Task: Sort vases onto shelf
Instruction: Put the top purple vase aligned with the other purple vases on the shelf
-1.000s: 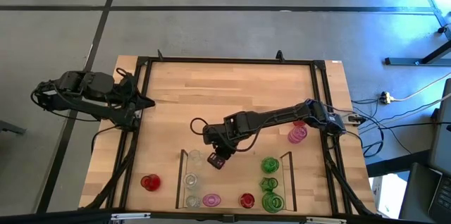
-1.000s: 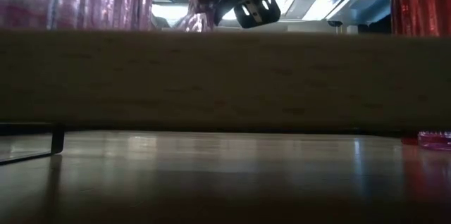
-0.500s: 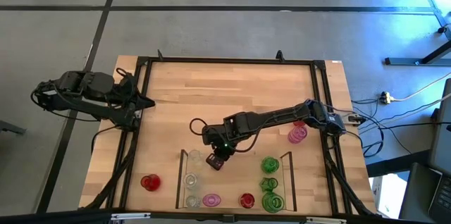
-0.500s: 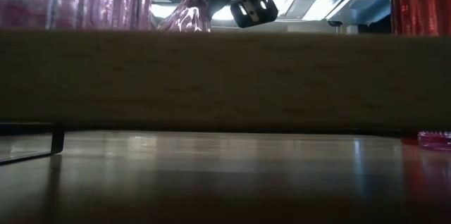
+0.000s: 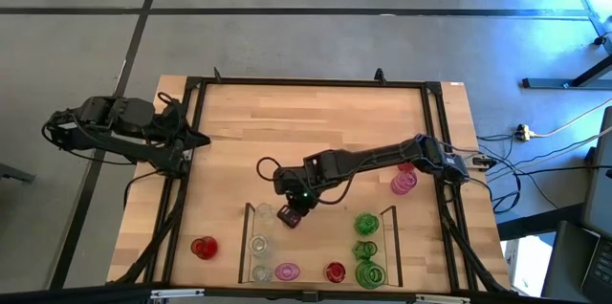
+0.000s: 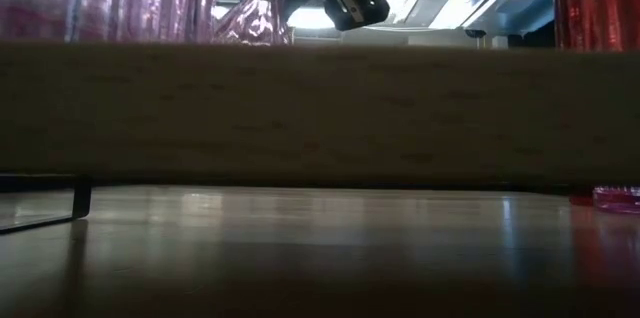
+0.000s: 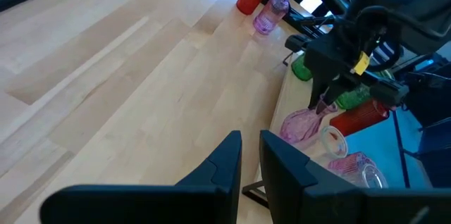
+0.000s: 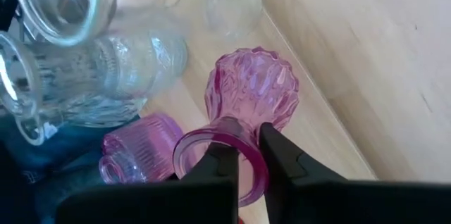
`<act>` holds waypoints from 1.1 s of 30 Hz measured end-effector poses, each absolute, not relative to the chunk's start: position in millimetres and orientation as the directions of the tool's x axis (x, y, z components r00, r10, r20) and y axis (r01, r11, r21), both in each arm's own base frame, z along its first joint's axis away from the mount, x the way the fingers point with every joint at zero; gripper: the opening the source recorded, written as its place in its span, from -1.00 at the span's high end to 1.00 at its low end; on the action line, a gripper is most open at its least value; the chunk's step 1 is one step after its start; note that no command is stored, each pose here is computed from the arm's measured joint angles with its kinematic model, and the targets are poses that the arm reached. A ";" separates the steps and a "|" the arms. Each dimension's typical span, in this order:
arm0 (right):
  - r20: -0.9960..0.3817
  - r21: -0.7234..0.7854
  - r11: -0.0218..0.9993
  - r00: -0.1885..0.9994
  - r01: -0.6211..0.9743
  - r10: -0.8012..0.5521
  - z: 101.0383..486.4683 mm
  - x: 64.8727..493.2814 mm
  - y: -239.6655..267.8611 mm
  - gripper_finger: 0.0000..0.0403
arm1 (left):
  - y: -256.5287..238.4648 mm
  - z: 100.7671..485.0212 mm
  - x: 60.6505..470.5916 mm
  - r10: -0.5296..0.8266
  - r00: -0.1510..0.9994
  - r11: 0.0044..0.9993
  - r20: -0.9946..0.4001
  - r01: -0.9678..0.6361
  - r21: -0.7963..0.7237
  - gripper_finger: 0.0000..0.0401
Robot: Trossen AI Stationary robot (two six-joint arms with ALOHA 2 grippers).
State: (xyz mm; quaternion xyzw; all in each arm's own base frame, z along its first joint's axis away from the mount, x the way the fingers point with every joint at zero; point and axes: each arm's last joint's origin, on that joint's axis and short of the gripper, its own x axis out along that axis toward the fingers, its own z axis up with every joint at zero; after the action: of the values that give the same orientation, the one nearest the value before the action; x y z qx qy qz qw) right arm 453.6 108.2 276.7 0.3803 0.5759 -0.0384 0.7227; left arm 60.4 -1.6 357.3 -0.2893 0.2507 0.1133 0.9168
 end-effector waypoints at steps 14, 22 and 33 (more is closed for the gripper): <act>-0.860 0.510 0.702 0.308 0.496 0.407 276.9 451.6 108.6 0.64 | -1.6 357.3 60.5 0.062 0.849 0.807 -0.525 -0.353 -0.474 0.78; -0.830 0.556 0.704 0.348 0.443 0.437 279.5 456.1 110.2 0.70 | -1.6 357.4 60.5 0.062 0.849 0.807 -0.525 -0.352 -0.474 0.78; -0.822 0.567 0.700 0.355 0.434 0.446 280.1 457.0 110.6 0.70 | -1.6 357.3 60.5 0.062 0.849 0.808 -0.525 -0.352 -0.473 0.78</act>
State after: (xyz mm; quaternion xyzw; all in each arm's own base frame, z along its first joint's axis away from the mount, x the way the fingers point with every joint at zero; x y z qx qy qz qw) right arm 457.0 110.6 280.1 0.3873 0.5679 0.0043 0.7263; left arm 60.5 -1.6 357.3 -0.2888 0.2508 0.1130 0.9170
